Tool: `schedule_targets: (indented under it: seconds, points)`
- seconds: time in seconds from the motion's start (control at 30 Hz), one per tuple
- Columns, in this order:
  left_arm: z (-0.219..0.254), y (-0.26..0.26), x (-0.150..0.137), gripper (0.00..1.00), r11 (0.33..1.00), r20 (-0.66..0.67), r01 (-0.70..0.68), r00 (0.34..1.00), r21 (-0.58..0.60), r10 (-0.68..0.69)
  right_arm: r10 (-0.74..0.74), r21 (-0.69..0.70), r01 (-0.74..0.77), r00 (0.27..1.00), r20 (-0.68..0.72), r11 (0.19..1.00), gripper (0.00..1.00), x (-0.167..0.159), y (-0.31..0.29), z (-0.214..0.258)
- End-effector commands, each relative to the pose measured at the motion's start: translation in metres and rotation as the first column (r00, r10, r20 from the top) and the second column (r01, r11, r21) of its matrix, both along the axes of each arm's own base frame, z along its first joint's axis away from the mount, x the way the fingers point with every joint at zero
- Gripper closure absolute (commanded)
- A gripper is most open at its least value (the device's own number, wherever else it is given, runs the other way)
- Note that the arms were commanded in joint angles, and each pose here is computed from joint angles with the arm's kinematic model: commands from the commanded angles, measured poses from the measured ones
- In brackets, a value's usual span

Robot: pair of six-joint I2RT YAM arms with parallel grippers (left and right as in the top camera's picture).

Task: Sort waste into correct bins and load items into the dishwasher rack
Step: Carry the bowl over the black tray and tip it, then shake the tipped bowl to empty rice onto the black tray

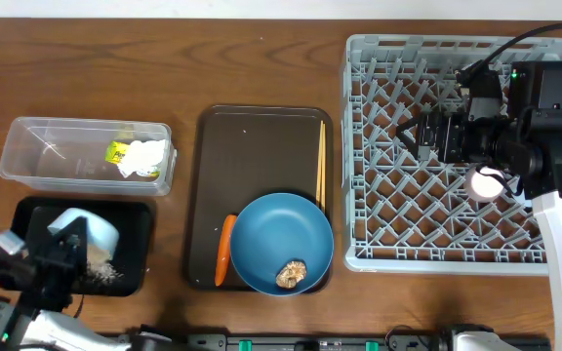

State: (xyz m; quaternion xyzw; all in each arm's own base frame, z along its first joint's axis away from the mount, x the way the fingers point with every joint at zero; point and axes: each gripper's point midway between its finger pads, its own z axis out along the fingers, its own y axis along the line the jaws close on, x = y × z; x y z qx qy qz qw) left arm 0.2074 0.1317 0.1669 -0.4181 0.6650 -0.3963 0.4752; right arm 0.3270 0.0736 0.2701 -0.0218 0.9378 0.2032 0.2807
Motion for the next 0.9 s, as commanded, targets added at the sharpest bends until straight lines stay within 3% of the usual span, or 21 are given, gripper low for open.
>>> schedule_targets:
  seconds: [0.0, 0.2, 0.3, 0.67, 0.73, 0.8, 0.87]
  points:
    - [0.026, -0.002, -0.008, 0.94, 0.999, 0.194, 0.037, 0.98, 0.037, -0.044, 0.002, 0.001, -0.002, 1.0, 0.001, 1.0, 0.01, 0.0, 0.002, 0.001]
    - [0.012, 0.01, -0.011, 0.94, 0.992, 0.201, 0.016, 0.979, 0.121, -0.041, 0.002, 0.002, -0.002, 1.0, 0.0, 1.0, 0.01, 0.0, 0.002, 0.001]
    - [0.004, 0.012, -0.01, 0.94, 0.997, 0.195, 0.018, 0.98, 0.075, -0.032, 0.002, 0.002, -0.002, 1.0, 0.0, 1.0, 0.01, 0.0, 0.002, 0.001]
    - [-0.009, 0.02, -0.009, 0.94, 0.993, 0.198, 0.021, 0.979, 0.119, -0.045, 0.002, 0.002, -0.002, 1.0, -0.001, 1.0, 0.01, 0.0, 0.002, 0.001]
    - [-0.014, 0.021, -0.008, 0.94, 0.98, 0.178, 0.023, 0.982, 0.198, -0.059, 0.002, 0.002, -0.002, 1.0, -0.003, 1.0, 0.01, -0.001, 0.002, 0.001]
    - [-0.01, 0.018, -0.01, 0.94, 1.0, 0.188, 0.016, 0.982, 0.026, -0.02, 0.002, 0.002, -0.002, 1.0, -0.002, 1.0, 0.01, -0.001, 0.002, 0.001]
    - [-0.008, 0.018, -0.01, 0.94, 0.999, 0.19, 0.016, 0.982, 0.041, -0.024, 0.002, 0.002, -0.002, 1.0, -0.003, 1.0, 0.01, -0.001, 0.002, 0.001]
